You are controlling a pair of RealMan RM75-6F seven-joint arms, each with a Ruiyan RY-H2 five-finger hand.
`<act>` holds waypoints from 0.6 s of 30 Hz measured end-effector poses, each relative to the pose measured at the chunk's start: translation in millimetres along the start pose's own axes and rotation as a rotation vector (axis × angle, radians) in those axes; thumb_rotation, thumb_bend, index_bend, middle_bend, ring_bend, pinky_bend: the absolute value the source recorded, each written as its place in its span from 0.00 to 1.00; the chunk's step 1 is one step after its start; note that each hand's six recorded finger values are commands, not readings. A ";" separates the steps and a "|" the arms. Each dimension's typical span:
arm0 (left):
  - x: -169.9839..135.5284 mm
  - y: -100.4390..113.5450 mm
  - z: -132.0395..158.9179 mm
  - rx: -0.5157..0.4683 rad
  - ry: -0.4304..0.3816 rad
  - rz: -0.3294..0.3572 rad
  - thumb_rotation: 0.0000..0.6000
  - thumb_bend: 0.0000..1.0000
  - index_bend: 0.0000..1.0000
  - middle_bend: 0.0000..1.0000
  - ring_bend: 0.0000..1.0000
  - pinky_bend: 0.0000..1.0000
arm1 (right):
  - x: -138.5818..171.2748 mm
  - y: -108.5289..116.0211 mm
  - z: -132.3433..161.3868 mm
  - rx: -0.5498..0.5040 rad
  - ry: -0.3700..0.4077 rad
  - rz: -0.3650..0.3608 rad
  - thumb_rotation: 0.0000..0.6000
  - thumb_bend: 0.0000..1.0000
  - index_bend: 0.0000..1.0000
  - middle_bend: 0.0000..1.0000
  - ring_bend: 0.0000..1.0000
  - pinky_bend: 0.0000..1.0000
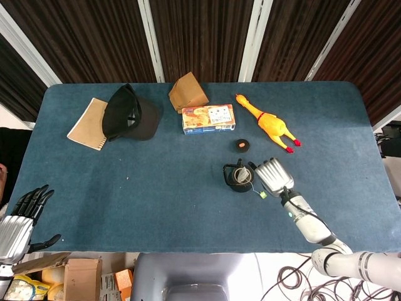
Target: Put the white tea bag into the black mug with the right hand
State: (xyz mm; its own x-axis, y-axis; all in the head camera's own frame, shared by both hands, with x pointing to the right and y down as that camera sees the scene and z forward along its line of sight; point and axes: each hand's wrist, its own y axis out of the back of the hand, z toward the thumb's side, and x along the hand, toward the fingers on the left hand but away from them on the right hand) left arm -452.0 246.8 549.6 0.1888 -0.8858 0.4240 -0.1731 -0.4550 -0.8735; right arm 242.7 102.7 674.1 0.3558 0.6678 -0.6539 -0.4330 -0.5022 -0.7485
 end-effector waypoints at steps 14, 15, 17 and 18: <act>-0.6 1.3 -0.4 -0.002 0.000 0.005 1.00 0.03 0.00 0.00 0.00 0.10 | -4.4 -13.3 20.3 0.008 0.038 0.073 1.00 0.88 0.26 0.60 0.51 0.53; -0.7 1.3 -0.5 -0.002 0.000 0.005 1.00 0.03 0.00 0.00 0.00 0.10 | -5.4 -13.7 21.4 0.007 0.040 0.074 1.00 0.88 0.26 0.61 0.51 0.53; -0.7 1.5 -0.7 -0.001 0.000 0.006 1.00 0.03 0.00 0.00 0.00 0.10 | -6.8 -13.7 22.7 0.007 0.043 0.075 1.00 0.88 0.26 0.63 0.53 0.53; -0.8 1.5 -0.7 -0.001 0.001 0.007 1.00 0.03 0.00 0.00 0.00 0.10 | -7.6 -13.8 23.3 0.007 0.044 0.077 1.00 0.88 0.26 0.64 0.55 0.53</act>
State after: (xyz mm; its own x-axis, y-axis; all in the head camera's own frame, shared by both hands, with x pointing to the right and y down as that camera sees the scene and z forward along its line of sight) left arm -453.1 246.7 548.1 0.1869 -0.8888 0.4184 -0.1756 -0.4493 -0.8760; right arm 226.7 117.4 692.0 0.3576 0.6025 -0.7135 -0.4665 -0.5466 -0.6954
